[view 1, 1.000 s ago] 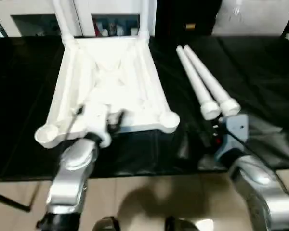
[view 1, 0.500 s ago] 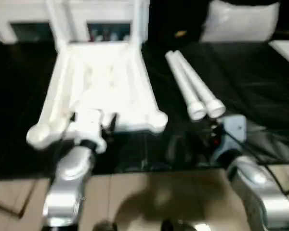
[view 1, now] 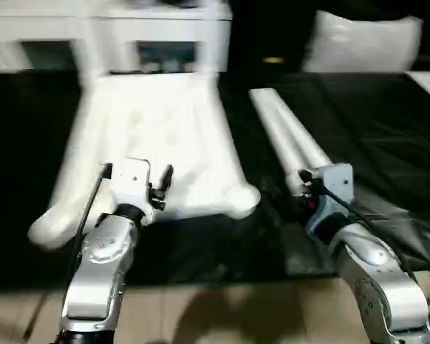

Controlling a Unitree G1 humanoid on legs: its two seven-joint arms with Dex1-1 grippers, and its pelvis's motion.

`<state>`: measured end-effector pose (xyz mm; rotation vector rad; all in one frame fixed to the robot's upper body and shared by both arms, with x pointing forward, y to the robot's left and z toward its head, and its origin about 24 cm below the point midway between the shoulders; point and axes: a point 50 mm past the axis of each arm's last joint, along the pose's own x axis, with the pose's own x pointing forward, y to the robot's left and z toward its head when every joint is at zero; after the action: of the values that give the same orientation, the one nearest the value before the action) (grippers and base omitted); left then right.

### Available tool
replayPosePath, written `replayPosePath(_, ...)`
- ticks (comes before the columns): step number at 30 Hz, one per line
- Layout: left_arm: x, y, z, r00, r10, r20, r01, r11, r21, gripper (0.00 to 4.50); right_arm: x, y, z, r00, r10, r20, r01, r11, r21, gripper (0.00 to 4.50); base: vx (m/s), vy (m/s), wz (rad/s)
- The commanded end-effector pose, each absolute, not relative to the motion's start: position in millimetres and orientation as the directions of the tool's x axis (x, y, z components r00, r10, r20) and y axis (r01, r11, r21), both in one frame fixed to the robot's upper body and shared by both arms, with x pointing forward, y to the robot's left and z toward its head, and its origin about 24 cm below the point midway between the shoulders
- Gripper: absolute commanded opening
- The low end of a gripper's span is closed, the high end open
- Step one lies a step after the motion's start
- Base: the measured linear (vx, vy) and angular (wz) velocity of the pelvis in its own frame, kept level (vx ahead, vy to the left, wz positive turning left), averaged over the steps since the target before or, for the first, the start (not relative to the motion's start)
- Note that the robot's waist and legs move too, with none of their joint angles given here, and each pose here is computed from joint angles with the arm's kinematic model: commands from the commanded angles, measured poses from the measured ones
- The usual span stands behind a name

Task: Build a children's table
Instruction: Move to table, then pick table leg

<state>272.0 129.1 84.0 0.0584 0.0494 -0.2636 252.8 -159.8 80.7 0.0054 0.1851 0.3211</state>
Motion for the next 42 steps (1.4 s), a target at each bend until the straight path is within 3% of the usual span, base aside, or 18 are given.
replayPosePath(1,272,137,82,0.969,-0.238,-0.07,0.243,0.968,0.069,2.69,254.9,-156.2,85,0.932,0.324,-0.16,-0.323,0.946,0.032,4.5,0.129,0.004,-0.19)
replayPosePath(19,277,135,83,0.967,-0.242,-0.076,0.247,0.967,0.057,2.69,261.3,-157.9,86,0.927,0.315,-0.203,-0.316,0.948,0.028,4.5,0.08,-0.02,0.04)
replayPosePath(20,277,131,86,0.961,-0.269,-0.073,0.275,0.955,0.109,2.69,265.0,-158.5,87,0.928,0.304,-0.217,-0.308,0.951,0.015,4.5,0.098,0.082,0.44)
replayPosePath(27,277,127,85,0.945,-0.313,-0.097,0.322,0.941,0.104,2.69,277.8,-160.5,90,0.936,0.229,-0.266,-0.239,0.971,-0.005,4.5,0.011,-0.052,0.59)
replayPosePath(31,276,124,88,0.906,-0.406,-0.116,0.419,0.9,0.121,2.69,288.1,-162.2,93,0.925,0.172,-0.339,-0.198,0.979,-0.045,4.5,-0.048,-0.205,0.06)
replayPosePath(33,274,122,91,0.875,-0.468,-0.123,0.481,0.869,0.118,2.99,293.9,-165.7,95,0.918,0.112,-0.382,-0.146,0.987,-0.063,4.5,-0.071,-0.144,-0.03)
replayPosePath(34,272,120,93,0.83,-0.539,-0.141,0.554,0.826,0.106,3.03,300.0,-169.9,97,0.901,0.06,-0.43,-0.109,0.99,-0.092,4.5,-0.07,-0.067,-0.03)
replayPosePath(37,270,119,95,0.784,-0.599,-0.161,0.617,0.78,0.103,3.07,306.3,-176.2,100,0.889,0.007,-0.458,-0.058,0.994,-0.097,4.5,-0.052,-0.037,0.01)
replayPosePath(38,267,117,98,0.743,-0.646,-0.177,0.666,0.739,0.101,3.34,310.8,-179.3,102,0.872,-0.003,-0.49,-0.049,0.994,-0.094,4.5,0.0,0.0,0.0)
replayPosePath(42,264,114,100,0.681,-0.703,-0.205,0.729,0.677,0.1,3.61,315.4,-180.0,103,0.84,0.037,-0.542,-0.089,0.993,-0.07,4.5,-0.013,0.006,0.0)
